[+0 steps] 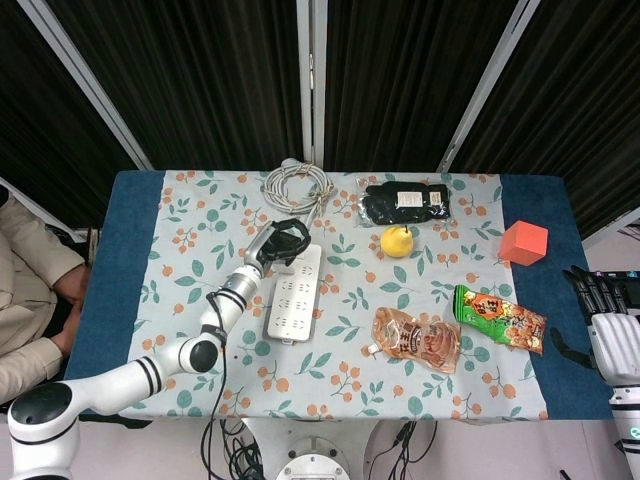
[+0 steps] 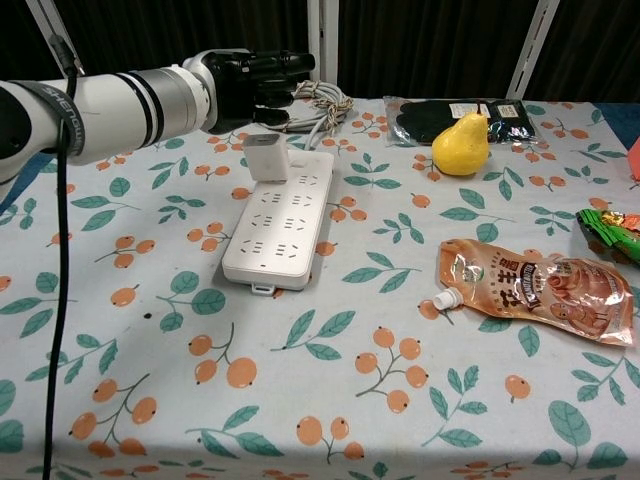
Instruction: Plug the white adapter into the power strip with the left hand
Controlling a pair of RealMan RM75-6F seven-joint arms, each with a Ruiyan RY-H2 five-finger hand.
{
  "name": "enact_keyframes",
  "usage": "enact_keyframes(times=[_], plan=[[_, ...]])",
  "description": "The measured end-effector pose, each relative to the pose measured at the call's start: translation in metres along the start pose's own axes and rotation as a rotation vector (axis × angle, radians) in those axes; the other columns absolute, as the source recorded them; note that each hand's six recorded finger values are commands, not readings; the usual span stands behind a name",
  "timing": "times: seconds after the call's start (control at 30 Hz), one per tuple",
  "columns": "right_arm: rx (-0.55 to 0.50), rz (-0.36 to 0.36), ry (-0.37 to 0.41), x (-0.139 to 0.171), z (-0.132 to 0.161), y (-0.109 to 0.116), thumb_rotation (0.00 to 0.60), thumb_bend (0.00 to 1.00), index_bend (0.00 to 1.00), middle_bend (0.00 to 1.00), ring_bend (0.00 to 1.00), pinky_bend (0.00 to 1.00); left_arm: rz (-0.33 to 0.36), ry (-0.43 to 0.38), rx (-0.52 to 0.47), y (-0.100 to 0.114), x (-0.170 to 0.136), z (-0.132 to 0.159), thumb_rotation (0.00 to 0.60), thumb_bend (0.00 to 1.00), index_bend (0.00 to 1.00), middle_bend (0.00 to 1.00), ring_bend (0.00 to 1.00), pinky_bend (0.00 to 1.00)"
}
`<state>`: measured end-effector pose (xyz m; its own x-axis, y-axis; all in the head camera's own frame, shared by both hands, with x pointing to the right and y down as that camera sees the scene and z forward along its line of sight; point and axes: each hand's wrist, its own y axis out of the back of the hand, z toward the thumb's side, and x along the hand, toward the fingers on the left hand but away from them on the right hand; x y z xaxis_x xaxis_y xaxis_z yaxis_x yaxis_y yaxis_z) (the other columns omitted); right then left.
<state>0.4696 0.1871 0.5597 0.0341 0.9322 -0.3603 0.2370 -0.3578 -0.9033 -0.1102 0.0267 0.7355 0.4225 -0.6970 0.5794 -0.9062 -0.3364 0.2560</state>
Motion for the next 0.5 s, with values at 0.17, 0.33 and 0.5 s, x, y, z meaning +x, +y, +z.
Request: enact_keyframes(times=[0.17,0.33,0.5], plan=[[0.001,0.000,-0.003,0.000,0.000,0.000,0.600,0.28,0.00,0.04,0.00,0.00,-0.013,0.001,-0.018,-0.006,0.000,-0.004,0.600,0.70,0.89,0.97,0.85,0.84],[0.002,0.000,-0.004,0.000,0.000,0.000,0.600,0.28,0.00,0.04,0.00,0.00,-0.019,0.004,-0.030,-0.008,0.001,-0.008,0.600,0.70,0.89,0.97,0.85,0.84],[0.004,0.001,-0.004,0.000,0.000,0.000,0.600,0.28,0.00,0.04,0.00,0.00,-0.016,0.008,-0.041,-0.007,0.001,-0.012,0.600,0.70,0.89,0.97,0.85,0.84]])
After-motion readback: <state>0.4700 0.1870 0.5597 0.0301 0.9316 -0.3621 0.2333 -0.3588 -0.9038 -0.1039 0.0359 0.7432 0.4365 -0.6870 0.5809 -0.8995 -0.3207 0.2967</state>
